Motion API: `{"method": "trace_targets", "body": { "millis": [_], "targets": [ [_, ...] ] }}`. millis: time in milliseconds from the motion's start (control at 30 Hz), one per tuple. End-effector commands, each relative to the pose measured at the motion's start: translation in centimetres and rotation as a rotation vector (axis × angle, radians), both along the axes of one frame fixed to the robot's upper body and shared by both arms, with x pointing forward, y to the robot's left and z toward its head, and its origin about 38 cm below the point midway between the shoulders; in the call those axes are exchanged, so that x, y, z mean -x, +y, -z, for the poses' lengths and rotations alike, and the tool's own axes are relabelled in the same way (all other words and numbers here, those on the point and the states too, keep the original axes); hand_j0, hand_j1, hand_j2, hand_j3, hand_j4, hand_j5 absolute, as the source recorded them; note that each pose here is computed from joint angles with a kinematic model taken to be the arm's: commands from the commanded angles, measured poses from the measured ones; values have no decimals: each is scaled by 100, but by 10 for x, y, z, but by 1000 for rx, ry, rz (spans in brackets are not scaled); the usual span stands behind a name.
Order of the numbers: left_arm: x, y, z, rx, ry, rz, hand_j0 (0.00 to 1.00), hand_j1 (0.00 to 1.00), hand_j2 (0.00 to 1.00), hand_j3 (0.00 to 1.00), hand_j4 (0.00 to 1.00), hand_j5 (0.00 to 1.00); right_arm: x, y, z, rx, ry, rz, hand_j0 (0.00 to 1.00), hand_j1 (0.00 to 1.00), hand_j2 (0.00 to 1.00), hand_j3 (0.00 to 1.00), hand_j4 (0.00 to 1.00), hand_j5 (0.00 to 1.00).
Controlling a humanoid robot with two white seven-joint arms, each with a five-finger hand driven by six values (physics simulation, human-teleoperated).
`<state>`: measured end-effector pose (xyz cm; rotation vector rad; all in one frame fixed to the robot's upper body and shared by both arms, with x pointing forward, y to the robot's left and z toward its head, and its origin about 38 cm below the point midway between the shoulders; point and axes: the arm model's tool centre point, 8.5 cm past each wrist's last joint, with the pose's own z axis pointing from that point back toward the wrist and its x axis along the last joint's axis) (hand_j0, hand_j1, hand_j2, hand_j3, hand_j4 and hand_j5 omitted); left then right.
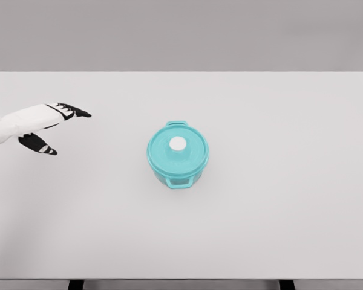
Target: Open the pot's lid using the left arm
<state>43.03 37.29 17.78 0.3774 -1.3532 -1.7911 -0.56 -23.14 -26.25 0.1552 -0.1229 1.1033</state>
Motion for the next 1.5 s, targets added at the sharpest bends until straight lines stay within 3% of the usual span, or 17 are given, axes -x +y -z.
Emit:
{"method": "trace_targets", "body": {
  "millis": [0,267,400,433,467,500,600,700,767,867,1033,1200,1367,1467],
  "targets": [
    [0,-3,2,4,5,6,100,100,100,100,100,100,1,0,0,0,5,-1,100,100,100,100,100,100],
    [-6,-18,-2,13,-19,28,100,100,100,100,100,100,2,0,0,-1,5,0,100,100,100,100,100,100],
    [-22,-54,-21,-110,-125,92,100,100,100,100,100,100,2,0,0,-1,5,0,100,100,100,100,100,100],
    [-22,-90,-24,-163,-123,214,100,100,100,100,100,100,2,0,0,-1,5,0,100,100,100,100,100,100],
    [-25,-103,-33,-140,-110,268,100,100,100,100,100,100,2,0,0,-1,5,0,100,100,100,100,100,100],
    [-28,-108,-38,-101,-93,285,100,100,100,100,100,100,2,0,0,-1,5,0,100,100,100,100,100,100],
    [-33,-126,-44,-195,-74,369,100,100,100,100,100,100,2,0,0,-1,5,0,100,100,100,100,100,100],
    [-32,-166,-65,-220,-144,467,100,100,100,100,100,100,2,0,0,-1,5,0,100,100,100,100,100,100],
    [-37,-173,-78,-222,-175,476,100,100,100,100,100,100,2,0,0,-1,5,0,100,100,100,100,100,100],
    [-35,-210,-86,-179,-209,541,100,100,100,100,100,100,2,0,0,-1,5,0,100,100,100,100,100,100],
    [-32,-236,-89,-142,-225,587,100,100,100,100,100,100,2,0,0,-1,5,0,100,100,100,100,100,100],
    [-25,-236,-69,-174,-178,607,100,100,100,100,100,100,2,0,0,-1,5,0,100,100,100,100,100,100],
    [-22,-239,-66,-182,-173,622,100,100,100,100,100,100,2,0,0,-1,5,0,100,100,100,100,100,100],
    [-22,-240,-67,-182,-176,623,93,93,93,93,93,93,2,0,0,-1,5,0,100,100,100,100,100,100]
  ]
}}
